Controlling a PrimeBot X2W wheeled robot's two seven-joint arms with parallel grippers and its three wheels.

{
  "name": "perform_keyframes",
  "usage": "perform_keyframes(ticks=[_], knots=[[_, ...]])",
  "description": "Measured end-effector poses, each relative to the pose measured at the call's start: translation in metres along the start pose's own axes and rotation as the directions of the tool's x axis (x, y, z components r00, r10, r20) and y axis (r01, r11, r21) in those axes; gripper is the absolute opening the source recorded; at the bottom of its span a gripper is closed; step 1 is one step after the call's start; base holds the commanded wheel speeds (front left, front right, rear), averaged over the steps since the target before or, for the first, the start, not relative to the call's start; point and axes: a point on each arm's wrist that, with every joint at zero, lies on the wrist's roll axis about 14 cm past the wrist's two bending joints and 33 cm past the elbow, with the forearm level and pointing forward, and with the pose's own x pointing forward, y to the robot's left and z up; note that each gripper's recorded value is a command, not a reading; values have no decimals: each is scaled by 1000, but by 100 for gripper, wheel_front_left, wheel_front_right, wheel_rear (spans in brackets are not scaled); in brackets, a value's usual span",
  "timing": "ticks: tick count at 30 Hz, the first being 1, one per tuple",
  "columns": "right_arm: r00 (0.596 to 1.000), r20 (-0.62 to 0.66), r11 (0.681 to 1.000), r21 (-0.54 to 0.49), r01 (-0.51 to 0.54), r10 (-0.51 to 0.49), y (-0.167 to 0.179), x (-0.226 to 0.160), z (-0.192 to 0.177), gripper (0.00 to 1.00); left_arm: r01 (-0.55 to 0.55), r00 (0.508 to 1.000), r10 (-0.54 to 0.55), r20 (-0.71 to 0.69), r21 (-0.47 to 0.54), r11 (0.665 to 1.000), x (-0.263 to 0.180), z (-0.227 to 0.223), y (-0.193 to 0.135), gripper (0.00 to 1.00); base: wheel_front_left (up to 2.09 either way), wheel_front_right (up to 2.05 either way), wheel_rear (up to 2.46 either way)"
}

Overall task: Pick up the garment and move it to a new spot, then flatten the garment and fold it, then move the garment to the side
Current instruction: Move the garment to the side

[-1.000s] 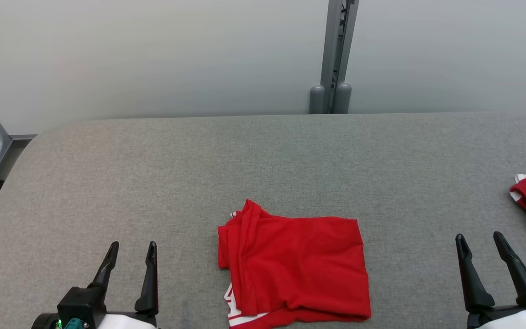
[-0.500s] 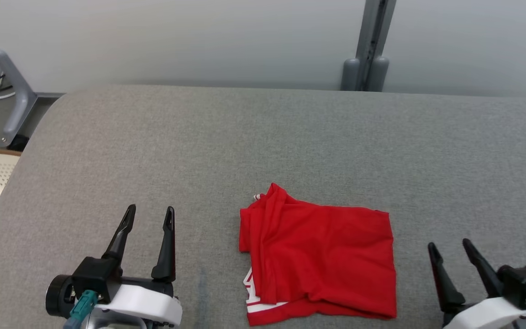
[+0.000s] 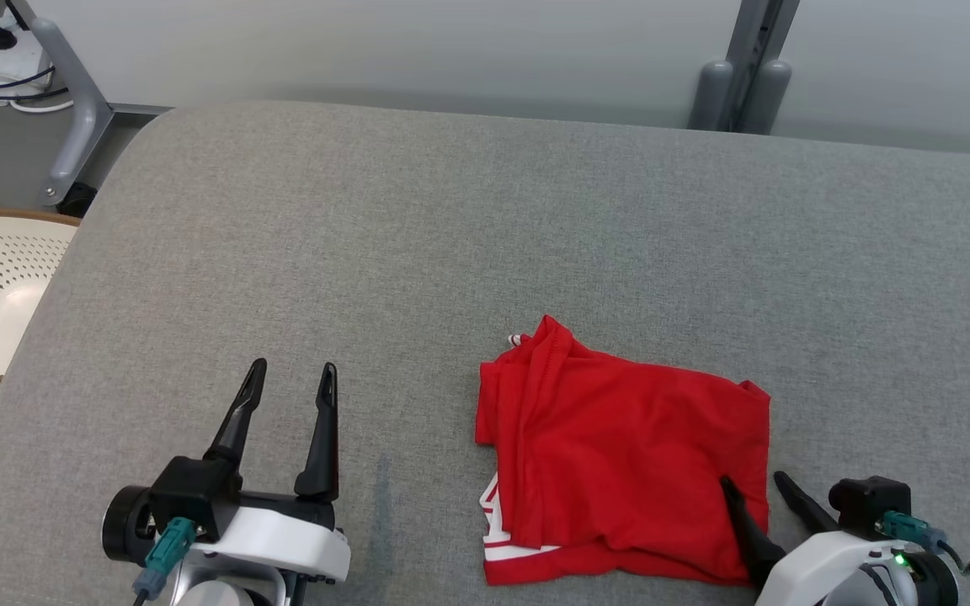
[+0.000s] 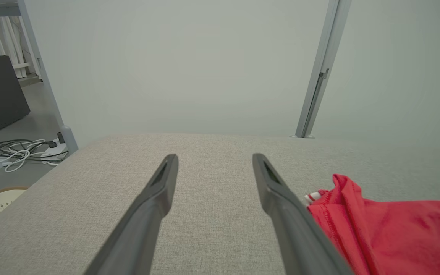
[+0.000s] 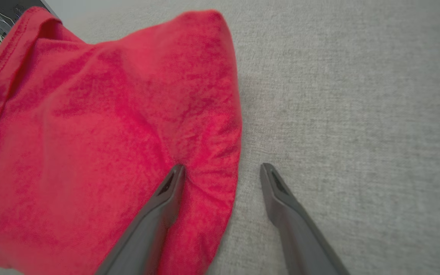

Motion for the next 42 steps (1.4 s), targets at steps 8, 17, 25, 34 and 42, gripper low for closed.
perform_keyframes(ticks=[8, 17, 25, 34, 42], knots=[[1000, 4, 1000, 16, -20, 20, 4, 3, 1, 0, 14, 1000, -14, 8, 3, 1000, 4, 1, -3, 100, 0, 0, 0], [995, 73, 994, -82, 67, -61, -41, -24, 23, 0, 108, 994, -108, 9, -3, 994, 18, -1, -35, 100, 0, 0, 0], [968, 154, 965, -144, 220, -198, -99, -68, 48, 0, 259, 966, -259, 10, -5, 966, 35, -4, -86, 100, 0, 0, 0], [865, 362, 882, -188, 433, -347, -170, -117, 133, 0, 464, 886, -464, 17, -18, 886, 55, -4, -163, 100, 0, 0, 0], [768, 384, 756, -221, 616, -513, -262, -149, 174, 0, 554, 832, -555, -19, -24, 832, 78, -26, -196, 100, 0, 0, 0]])
